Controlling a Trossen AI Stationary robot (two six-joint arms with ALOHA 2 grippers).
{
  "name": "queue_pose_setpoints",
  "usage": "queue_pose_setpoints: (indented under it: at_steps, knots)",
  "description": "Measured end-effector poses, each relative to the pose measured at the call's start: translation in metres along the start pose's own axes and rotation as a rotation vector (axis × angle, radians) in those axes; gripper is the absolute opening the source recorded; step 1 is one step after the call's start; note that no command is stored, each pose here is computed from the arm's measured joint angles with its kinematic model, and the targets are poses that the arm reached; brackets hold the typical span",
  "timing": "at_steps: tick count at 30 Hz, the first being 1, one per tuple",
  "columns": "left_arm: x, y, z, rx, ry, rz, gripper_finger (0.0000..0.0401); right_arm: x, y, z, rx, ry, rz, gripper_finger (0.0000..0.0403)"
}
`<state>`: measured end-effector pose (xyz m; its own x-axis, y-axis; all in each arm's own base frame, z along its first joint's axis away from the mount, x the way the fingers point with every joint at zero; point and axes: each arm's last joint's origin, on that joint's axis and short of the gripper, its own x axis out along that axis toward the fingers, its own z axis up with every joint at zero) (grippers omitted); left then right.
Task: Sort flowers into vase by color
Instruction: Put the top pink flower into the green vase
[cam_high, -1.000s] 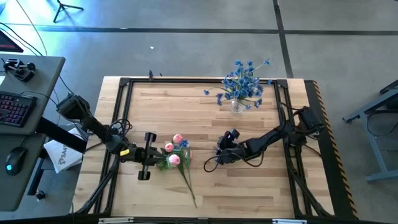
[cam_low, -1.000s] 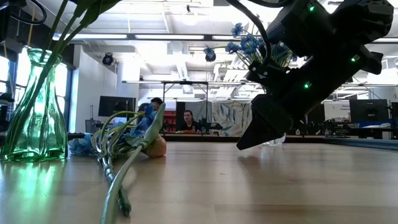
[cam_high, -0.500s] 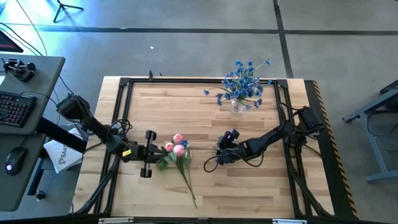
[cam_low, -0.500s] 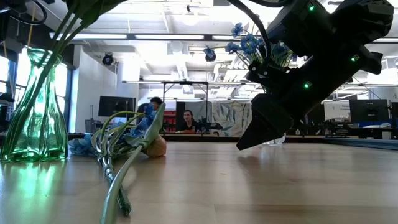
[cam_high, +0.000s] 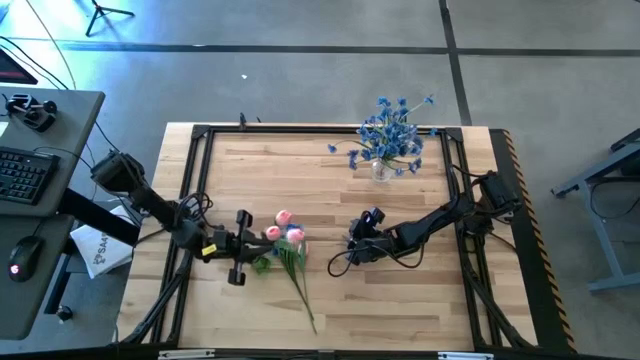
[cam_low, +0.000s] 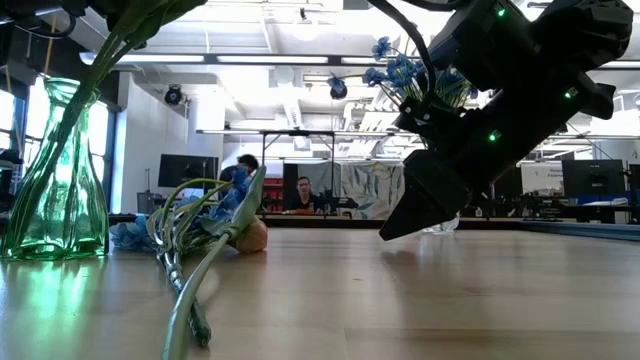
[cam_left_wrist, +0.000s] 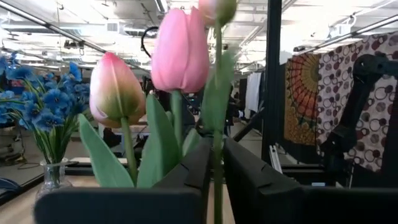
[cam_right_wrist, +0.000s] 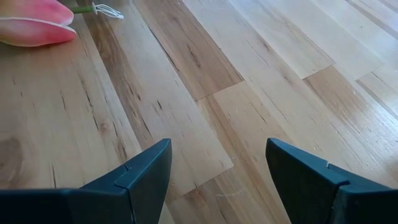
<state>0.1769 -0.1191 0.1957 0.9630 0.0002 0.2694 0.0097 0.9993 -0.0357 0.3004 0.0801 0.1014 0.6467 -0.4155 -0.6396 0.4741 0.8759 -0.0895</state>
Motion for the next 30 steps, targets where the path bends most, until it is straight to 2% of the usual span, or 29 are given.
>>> queue_pose_setpoints:
  at_steps: [9,17,21,25,30]
  knots:
    - [-0.011,-0.01,0.006,0.033,0.021,0.071,0.0087,0.0,0.0,0.0,0.0,0.002,0.004,0.0259]
    - [-0.019,-0.014,0.018,0.024,-0.004,0.067,0.0093,0.0,0.001,0.001,0.009,-0.008,0.014,0.0259]
    - [-0.023,-0.016,0.024,0.058,-0.019,0.048,0.0094,-0.001,0.007,0.009,0.002,-0.049,0.113,0.0259]
    - [-0.026,-0.022,0.036,0.096,-0.046,0.032,0.0094,-0.004,0.022,0.034,-0.036,-0.102,0.246,0.0259]
    - [-0.034,-0.034,0.056,0.146,-0.063,0.018,0.0094,-0.015,0.043,0.086,-0.121,-0.191,0.292,0.0256]
